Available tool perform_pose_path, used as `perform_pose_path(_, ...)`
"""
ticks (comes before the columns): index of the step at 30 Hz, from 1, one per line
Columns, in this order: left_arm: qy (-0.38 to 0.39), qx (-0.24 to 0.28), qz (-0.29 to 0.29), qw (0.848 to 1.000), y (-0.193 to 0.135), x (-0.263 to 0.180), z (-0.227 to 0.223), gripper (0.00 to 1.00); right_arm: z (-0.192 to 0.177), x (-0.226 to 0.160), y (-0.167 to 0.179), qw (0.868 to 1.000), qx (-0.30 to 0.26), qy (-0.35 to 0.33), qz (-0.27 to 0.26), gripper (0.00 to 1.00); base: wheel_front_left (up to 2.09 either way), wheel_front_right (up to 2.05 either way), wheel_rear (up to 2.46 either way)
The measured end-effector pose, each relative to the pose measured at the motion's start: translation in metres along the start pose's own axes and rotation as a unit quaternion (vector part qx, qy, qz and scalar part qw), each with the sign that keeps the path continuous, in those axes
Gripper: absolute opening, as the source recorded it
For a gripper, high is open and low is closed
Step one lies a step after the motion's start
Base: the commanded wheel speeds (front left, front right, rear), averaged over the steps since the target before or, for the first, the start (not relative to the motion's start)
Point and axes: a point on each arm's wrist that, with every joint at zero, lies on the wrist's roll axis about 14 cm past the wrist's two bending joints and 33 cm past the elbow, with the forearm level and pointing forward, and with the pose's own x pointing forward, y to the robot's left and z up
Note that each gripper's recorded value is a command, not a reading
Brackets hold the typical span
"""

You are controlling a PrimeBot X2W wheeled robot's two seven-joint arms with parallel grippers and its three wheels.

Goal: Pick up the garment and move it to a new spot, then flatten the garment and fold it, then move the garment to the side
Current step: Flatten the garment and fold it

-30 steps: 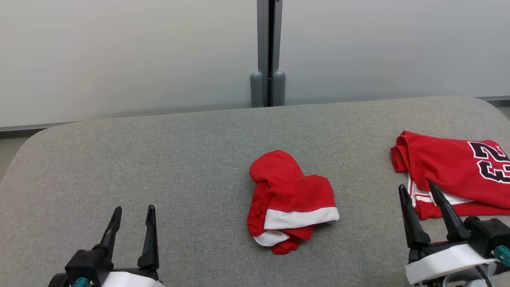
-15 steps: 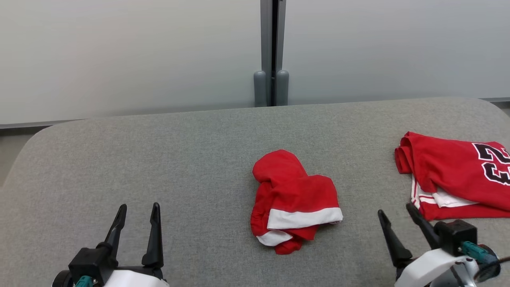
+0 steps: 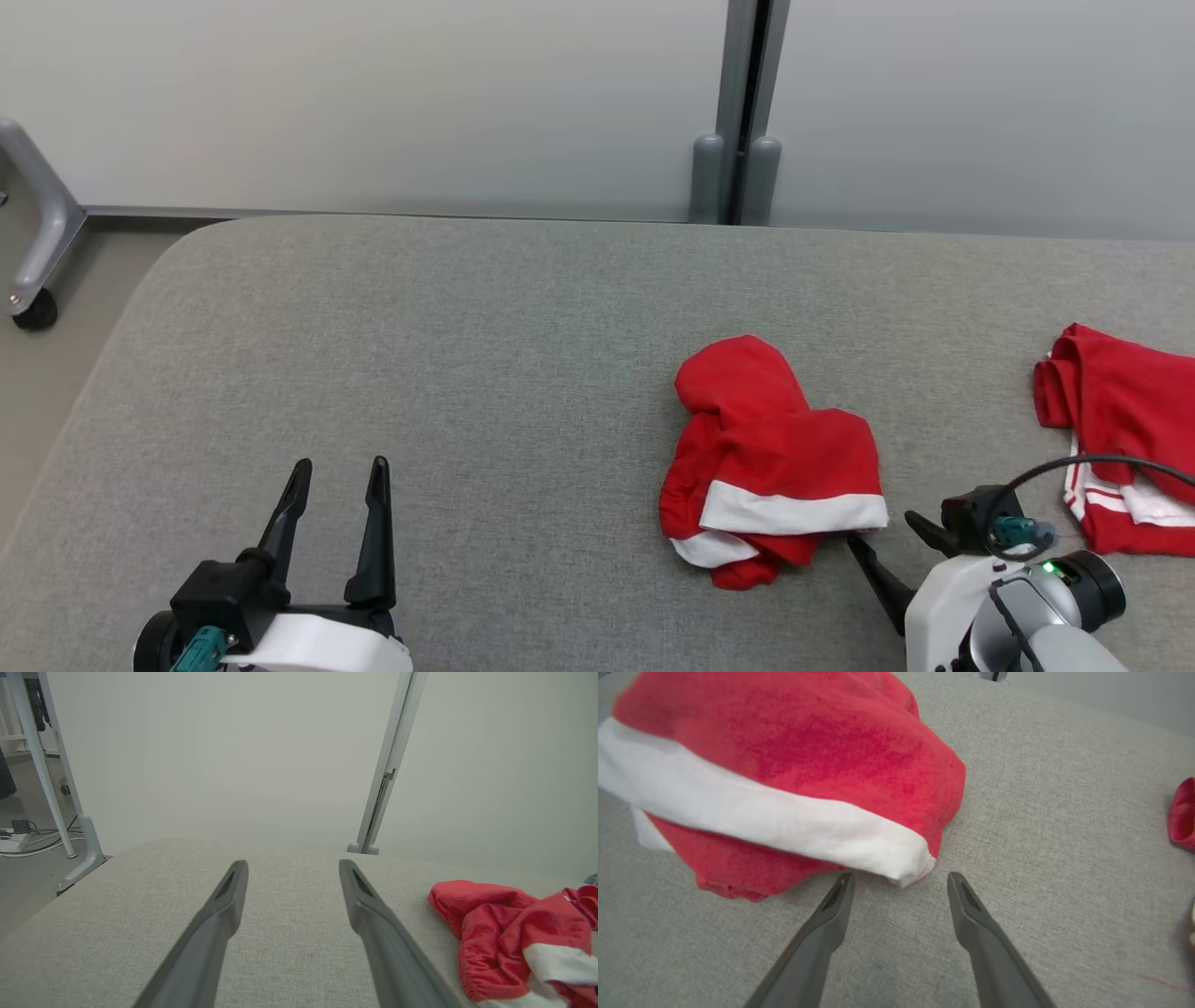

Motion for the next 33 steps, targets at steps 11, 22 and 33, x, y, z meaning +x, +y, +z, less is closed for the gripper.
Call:
perform_pose_path(11,0.006,0.000,0.027,1.000,0.016,-0.001,-0.005,1.00,-0.006,0.029,-0.002,0.999,-0.020,0.040,0.005,0.00,0.00,0.00,0.00)
perform_pose_path(22,0.011,-0.002,-0.005,1.000,-0.002,0.006,-0.009,1.00,0.025,-0.001,-0.056,0.996,-0.038,-0.021,-0.080,0.00,0.00,0.00,0.00)
perform_pose_path(33,0.017,-0.007,-0.061,0.998,-0.037,0.014,-0.013,1.00,-0.022,-0.070,-0.090,0.987,-0.005,0.027,-0.160,0.00,0.00,0.00,0.00)
